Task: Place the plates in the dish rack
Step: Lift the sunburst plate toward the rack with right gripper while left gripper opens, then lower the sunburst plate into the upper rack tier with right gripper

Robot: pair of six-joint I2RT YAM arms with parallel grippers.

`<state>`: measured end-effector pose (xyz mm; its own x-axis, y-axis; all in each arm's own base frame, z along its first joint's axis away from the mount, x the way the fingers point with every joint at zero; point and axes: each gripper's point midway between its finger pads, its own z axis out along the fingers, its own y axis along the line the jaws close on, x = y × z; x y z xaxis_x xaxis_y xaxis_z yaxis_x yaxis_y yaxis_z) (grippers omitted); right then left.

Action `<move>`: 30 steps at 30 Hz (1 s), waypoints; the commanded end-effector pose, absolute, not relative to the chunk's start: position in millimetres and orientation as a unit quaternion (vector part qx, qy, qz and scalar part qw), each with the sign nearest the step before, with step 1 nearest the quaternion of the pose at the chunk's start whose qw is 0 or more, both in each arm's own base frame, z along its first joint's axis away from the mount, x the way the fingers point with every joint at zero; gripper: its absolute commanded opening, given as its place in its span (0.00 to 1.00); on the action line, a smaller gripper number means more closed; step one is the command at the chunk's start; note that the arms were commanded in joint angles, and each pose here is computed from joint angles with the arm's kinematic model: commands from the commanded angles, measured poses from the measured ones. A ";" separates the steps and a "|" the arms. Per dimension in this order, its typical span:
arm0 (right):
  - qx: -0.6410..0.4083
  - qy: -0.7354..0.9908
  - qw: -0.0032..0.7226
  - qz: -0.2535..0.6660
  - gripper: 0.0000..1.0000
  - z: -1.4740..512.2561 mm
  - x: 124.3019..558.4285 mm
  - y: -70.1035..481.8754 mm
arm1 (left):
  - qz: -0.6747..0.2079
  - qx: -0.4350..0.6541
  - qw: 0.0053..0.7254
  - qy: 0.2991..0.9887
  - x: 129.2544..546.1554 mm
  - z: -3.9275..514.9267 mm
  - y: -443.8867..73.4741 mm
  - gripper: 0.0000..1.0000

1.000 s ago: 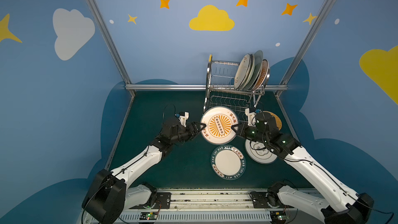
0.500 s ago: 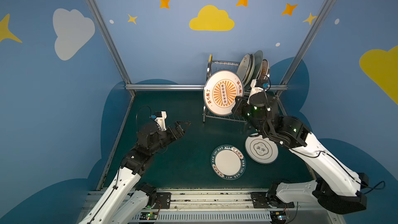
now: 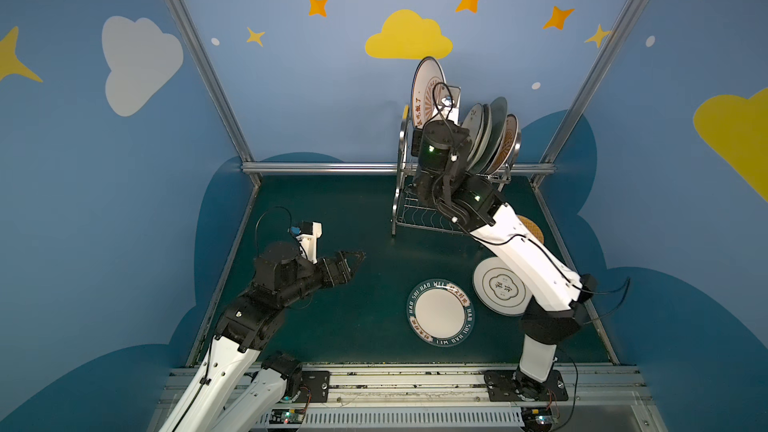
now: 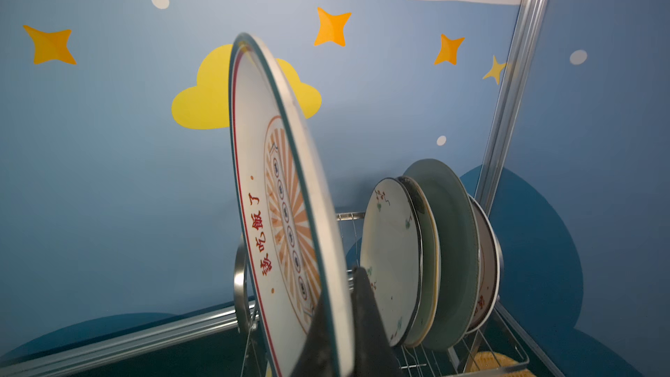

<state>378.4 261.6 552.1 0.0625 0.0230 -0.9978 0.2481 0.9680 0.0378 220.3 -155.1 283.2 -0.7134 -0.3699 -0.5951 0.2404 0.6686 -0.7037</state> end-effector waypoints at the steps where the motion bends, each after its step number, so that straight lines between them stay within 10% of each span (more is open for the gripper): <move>1: 0.154 0.655 0.729 -0.122 0.00 580.4 381.6 226.2 | -0.407 -0.014 0.369 0.836 213.7 279.9 -158.3 1.00; 30: 0.173 0.675 0.673 -0.246 0.00 497.3 461.2 212.1 | -0.431 0.005 0.371 0.822 198.1 281.7 -160.8 1.00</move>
<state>466.4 224.4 477.2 -0.1023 -0.1676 -0.9805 0.5155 0.8341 -0.1964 199.9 -159.7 282.3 -0.7271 -0.3198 -0.6075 0.3107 0.6358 -0.7066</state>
